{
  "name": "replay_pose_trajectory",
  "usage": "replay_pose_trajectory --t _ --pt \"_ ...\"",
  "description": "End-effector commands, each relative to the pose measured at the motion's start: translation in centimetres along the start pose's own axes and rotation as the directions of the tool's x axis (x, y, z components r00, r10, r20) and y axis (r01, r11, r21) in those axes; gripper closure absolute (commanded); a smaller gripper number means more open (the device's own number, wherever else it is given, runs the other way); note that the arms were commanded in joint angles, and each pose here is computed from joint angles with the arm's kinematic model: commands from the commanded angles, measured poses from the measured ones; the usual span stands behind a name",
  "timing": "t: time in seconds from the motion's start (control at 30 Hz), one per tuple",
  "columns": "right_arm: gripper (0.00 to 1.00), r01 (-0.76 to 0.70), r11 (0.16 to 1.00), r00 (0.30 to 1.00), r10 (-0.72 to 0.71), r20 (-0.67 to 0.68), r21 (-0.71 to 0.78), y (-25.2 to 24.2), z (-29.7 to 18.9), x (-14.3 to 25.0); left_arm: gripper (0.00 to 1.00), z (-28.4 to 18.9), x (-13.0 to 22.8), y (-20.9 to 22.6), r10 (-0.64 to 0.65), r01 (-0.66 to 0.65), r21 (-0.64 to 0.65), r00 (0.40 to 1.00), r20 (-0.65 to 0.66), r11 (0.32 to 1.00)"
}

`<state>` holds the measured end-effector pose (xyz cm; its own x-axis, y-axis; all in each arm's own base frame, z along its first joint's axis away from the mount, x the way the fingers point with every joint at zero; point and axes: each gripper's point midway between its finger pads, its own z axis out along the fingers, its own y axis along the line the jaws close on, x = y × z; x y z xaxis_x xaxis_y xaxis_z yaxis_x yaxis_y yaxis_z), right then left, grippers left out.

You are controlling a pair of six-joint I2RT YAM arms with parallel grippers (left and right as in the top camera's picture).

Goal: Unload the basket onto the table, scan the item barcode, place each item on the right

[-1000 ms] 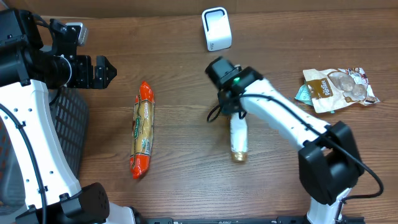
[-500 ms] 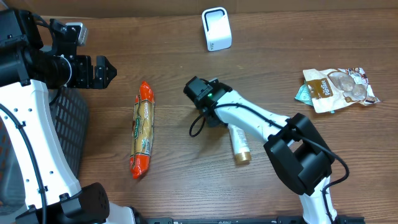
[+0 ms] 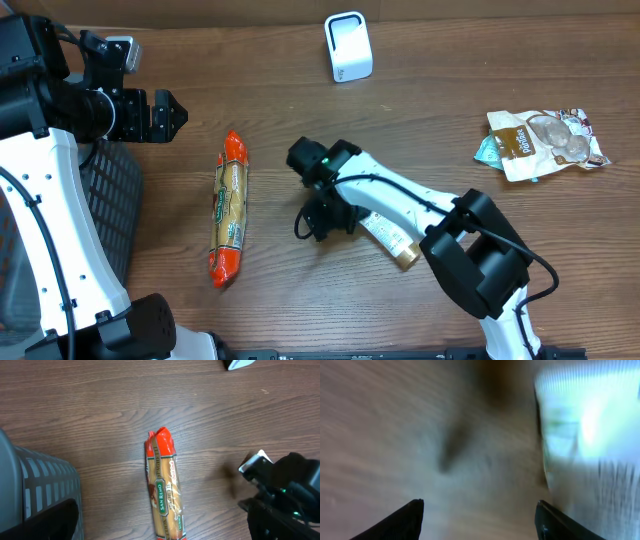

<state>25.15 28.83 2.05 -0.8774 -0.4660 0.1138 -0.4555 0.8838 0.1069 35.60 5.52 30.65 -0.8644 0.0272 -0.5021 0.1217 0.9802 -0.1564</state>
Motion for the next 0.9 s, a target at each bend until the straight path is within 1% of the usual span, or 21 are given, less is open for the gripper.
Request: replay_pose_trajectory --t 0.0,0.07,0.2,0.27,0.47,0.87 --pt "0.28 -0.03 0.997 0.998 0.026 -0.051 -0.077 0.4 -1.3 0.9 0.0 0.0 -0.2 -0.2 0.026 -0.026 0.01 1.0 0.008 1.0" --pt "0.28 -0.048 0.997 0.994 0.041 -0.1 -0.062 -0.2 -1.4 2.0 0.0 0.0 -0.2 -0.2 0.026 -0.026 0.01 1.0 0.008 1.0" --pt "0.26 -0.022 0.999 0.988 0.014 -0.156 -0.049 -0.6 -1.6 3.4 0.0 0.0 -0.2 -0.2 0.026 -0.026 0.01 1.0 0.008 1.0" --pt "0.26 -0.005 0.999 0.987 -0.002 -0.16 -0.045 -0.8 -1.6 3.5 0.0 0.0 -0.2 -0.2 0.026 -0.026 0.01 1.0 0.008 1.0" --pt "0.24 -0.007 0.995 0.986 0.024 -0.168 0.099 -4.0 -1.8 3.8 0.01 0.0 -0.2 -0.2 0.026 -0.026 0.01 1.0 0.008 1.0" --pt "0.25 -0.053 0.993 0.982 0.07 -0.176 0.102 -5.6 -2.2 3.9 0.01 0.0 -0.2 -0.2 0.025 -0.026 0.01 1.0 0.008 1.0"
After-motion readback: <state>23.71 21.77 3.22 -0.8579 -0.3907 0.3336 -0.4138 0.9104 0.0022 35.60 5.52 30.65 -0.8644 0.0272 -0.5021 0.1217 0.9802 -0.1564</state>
